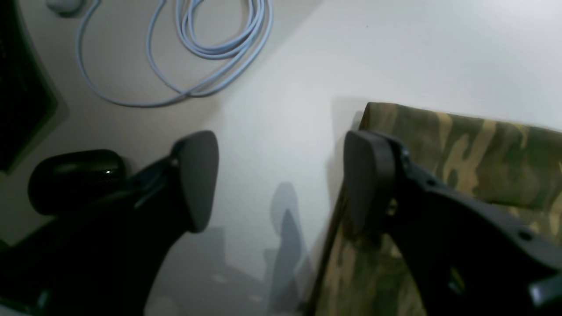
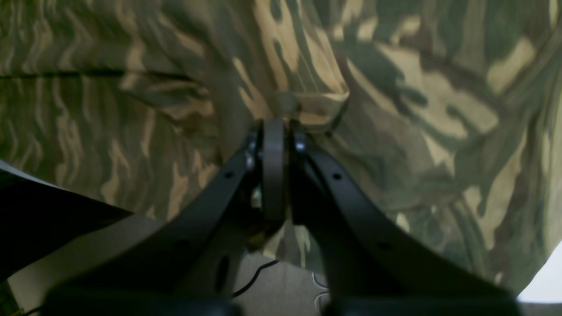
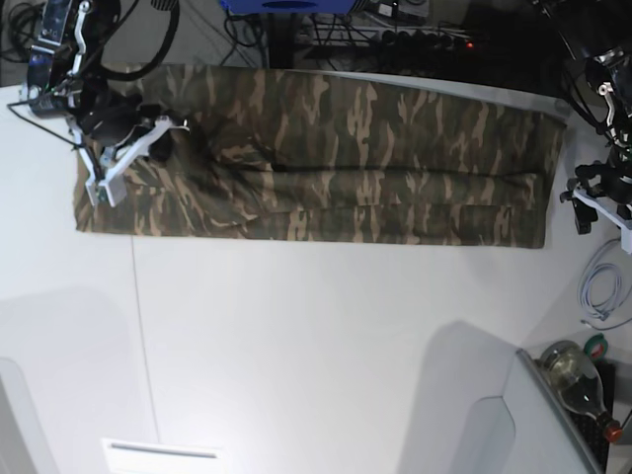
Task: Layout the t-shirt on the table in an organized manner, then fold the t-shirt properly
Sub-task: 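Move the right gripper to the folded shirt end and press it flat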
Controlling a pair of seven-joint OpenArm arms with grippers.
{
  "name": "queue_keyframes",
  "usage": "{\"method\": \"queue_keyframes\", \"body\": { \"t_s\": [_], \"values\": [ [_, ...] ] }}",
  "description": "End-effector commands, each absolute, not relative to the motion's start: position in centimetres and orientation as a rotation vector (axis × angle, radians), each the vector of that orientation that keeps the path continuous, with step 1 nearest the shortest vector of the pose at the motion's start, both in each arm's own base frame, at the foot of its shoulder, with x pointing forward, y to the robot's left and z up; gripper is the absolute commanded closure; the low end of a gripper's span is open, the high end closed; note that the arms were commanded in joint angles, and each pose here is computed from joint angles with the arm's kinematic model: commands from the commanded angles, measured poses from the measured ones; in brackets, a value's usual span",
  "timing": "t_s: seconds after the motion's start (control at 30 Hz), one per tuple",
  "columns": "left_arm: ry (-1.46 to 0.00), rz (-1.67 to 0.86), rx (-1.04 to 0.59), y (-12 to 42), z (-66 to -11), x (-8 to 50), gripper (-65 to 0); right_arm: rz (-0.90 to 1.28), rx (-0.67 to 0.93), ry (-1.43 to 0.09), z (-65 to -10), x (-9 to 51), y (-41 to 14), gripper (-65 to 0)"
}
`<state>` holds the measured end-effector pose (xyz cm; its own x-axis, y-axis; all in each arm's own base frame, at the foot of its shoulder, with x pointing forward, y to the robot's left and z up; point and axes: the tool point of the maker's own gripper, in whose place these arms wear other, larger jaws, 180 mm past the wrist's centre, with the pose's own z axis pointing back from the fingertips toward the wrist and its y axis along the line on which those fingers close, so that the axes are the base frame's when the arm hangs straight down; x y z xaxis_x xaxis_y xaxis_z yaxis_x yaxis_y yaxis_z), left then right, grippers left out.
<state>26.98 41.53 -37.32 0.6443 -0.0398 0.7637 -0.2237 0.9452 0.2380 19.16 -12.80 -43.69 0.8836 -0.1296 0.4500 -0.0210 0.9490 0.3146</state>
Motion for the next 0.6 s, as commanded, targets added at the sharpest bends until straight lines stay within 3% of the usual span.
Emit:
{"method": "queue_keyframes", "body": {
  "t_s": [0.0, 0.1, 0.17, 0.33, 0.43, 0.5, 0.57],
  "values": [
    [-0.919, 0.099, 0.367, 42.8, -35.2, 27.7, -42.8, -0.069, 0.321, -0.539, -42.9, 20.1, -13.0, -12.0],
    [-0.908, 0.086, 0.384, 43.4, -35.0, 27.4, -42.8, -0.095, 0.295, -0.546, -42.8, 19.8, -14.2, -25.2],
    [-0.898, 0.072, 0.400, 44.1, -34.6, 26.9, -42.8, -0.116, 0.270, -0.570, -42.3, 19.8, -15.3, -26.9],
    [-0.875, 0.063, 0.409, 44.4, -35.0, 26.1, -42.6, -0.069, 0.264, -0.699, -39.5, 21.4, -14.9, -20.0],
    [-0.867, 0.061, 0.409, 44.4, -35.2, 25.8, -42.1, 0.039, 0.317, -0.730, -38.8, 22.6, -11.8, -9.0],
    [-0.866, 0.061, 0.409, 44.4, -35.2, 25.8, -34.2, 0.106, 0.360, -0.728, -39.0, 23.5, -9.6, -2.7],
    [-0.863, 0.062, 0.408, 44.5, -35.3, 25.7, -17.6, 0.126, 0.382, -0.708, -40.0, 24.2, -8.7, -2.4]
  ]
}}
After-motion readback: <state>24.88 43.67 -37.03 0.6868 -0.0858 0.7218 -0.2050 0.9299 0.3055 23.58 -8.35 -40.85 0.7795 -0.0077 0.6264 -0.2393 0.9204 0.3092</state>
